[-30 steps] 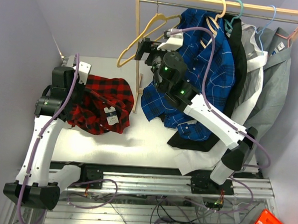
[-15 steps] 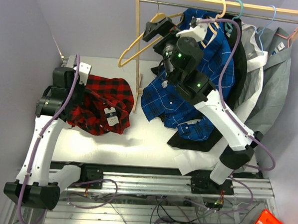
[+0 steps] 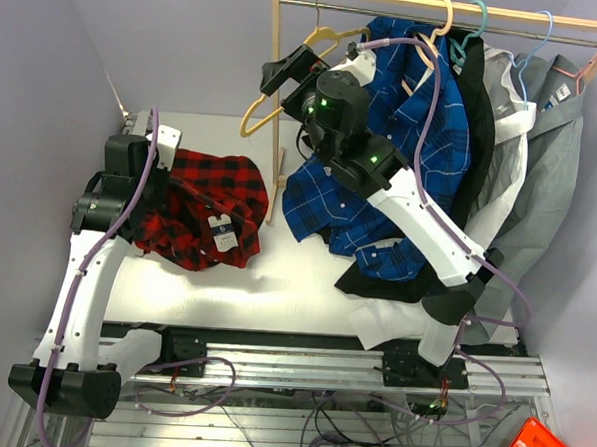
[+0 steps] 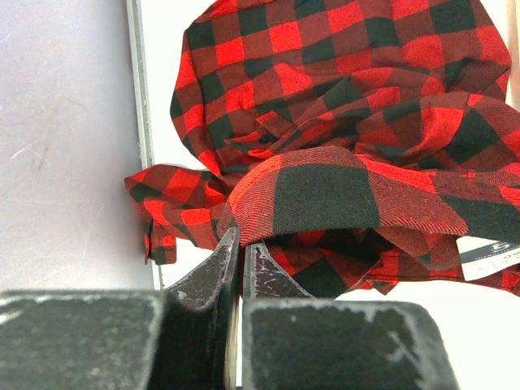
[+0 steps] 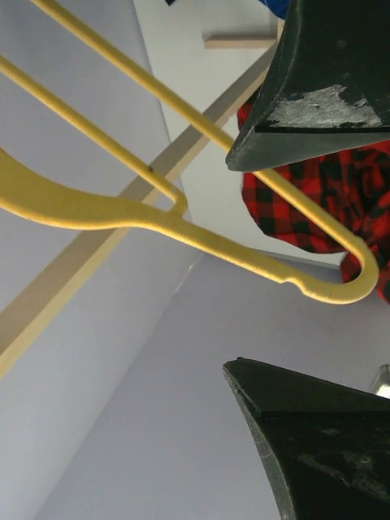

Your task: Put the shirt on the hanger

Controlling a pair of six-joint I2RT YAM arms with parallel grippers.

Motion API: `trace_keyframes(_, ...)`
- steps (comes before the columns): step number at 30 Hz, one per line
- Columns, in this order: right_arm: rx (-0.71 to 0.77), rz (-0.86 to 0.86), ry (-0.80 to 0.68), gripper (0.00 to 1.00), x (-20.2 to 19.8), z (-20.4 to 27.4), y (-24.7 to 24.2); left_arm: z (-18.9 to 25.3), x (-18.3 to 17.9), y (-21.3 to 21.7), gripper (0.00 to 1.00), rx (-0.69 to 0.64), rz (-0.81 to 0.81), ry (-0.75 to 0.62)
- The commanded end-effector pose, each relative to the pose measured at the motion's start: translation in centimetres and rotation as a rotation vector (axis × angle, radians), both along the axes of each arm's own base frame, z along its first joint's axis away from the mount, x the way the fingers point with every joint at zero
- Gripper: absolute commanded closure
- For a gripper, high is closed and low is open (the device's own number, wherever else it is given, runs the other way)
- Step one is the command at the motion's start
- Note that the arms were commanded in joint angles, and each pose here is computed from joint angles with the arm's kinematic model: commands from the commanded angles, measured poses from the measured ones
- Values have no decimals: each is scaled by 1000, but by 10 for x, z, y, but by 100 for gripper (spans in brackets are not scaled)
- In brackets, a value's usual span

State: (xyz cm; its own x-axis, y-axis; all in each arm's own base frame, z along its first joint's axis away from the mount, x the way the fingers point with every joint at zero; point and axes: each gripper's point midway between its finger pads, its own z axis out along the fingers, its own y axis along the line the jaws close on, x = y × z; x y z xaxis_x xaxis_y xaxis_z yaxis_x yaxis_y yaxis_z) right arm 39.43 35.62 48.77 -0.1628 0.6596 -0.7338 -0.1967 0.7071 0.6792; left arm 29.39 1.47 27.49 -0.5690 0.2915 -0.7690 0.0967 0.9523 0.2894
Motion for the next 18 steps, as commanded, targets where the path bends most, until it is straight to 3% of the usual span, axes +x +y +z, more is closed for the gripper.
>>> trace_keyframes(1, 73, 58, -2, 0, 1, 6, 12, 8, 2, 1, 93, -20, 11, -44)
trace_keyframes(16, 82, 157, 46, 0, 26, -32, 48, 7, 4, 0, 93, -36, 8, -46)
trace_keyframes(18, 83, 166, 42, 5, 28, -34, 51, 7, 3, 0, 93, -34, 9, -45)
